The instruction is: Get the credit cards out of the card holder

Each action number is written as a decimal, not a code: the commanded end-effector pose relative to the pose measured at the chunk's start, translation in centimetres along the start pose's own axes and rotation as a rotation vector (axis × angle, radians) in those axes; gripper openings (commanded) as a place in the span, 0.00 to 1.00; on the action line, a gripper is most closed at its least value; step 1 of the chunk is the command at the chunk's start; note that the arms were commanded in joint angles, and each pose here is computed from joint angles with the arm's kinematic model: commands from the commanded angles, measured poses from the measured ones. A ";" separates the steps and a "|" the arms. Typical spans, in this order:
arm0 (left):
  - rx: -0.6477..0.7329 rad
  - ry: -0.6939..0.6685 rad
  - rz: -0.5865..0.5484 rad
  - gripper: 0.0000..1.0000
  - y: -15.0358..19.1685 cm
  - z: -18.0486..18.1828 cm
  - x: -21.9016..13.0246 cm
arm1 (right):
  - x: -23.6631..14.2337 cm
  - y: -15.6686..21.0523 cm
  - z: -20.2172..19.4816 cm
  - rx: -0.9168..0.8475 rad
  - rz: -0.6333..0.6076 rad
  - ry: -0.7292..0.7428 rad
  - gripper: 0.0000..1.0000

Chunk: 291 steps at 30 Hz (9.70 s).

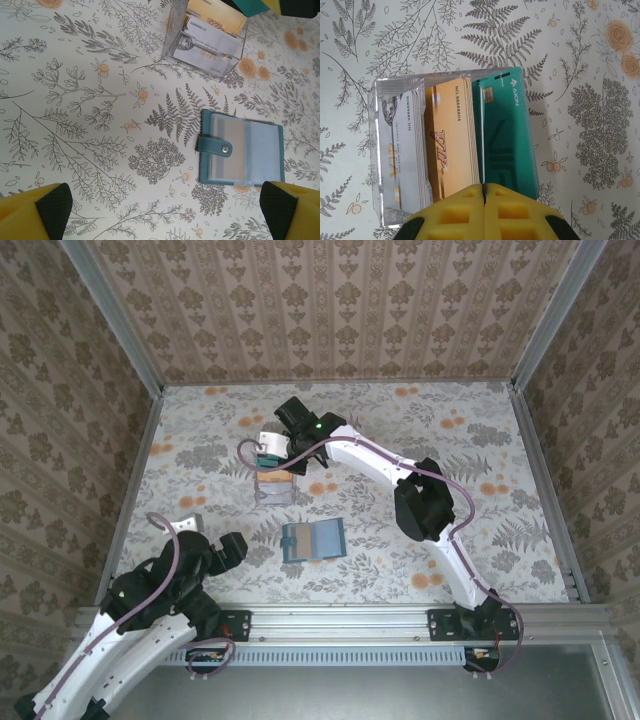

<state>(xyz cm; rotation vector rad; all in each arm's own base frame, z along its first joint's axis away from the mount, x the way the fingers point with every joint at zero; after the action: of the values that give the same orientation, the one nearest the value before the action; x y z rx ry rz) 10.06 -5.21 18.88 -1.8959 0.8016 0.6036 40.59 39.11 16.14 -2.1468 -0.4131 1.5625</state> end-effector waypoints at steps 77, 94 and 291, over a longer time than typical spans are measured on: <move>0.171 0.123 0.296 0.23 6.8 -8.4 13.6 | -5.4 16.8 18.1 1.232 0.019 0.026 0.30; 0.155 0.034 0.352 0.18 7.5 -6.6 15.4 | -4.4 17.3 18.6 1.237 0.048 0.021 0.19; 0.208 0.284 0.328 0.92 6.3 -12.3 14.2 | -9.5 15.5 17.0 1.305 -0.129 0.121 0.30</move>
<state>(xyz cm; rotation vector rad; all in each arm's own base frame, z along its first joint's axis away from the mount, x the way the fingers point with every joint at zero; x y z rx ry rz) 15.70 -25.04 11.40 -1.6993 1.3978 0.3417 20.79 22.87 9.92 -1.1816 0.4867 1.0620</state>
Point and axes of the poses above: each hand's point on the last joint's axis, 136 mm out from that joint toward the fingers, its own x axis out along the fingers, its own z axis along the line the jaws close on, y = z × x, the point moved 5 cm from there along -x, back along the fingers, and after that the axes turned 2 degrees about x, right-handed, at the moved point
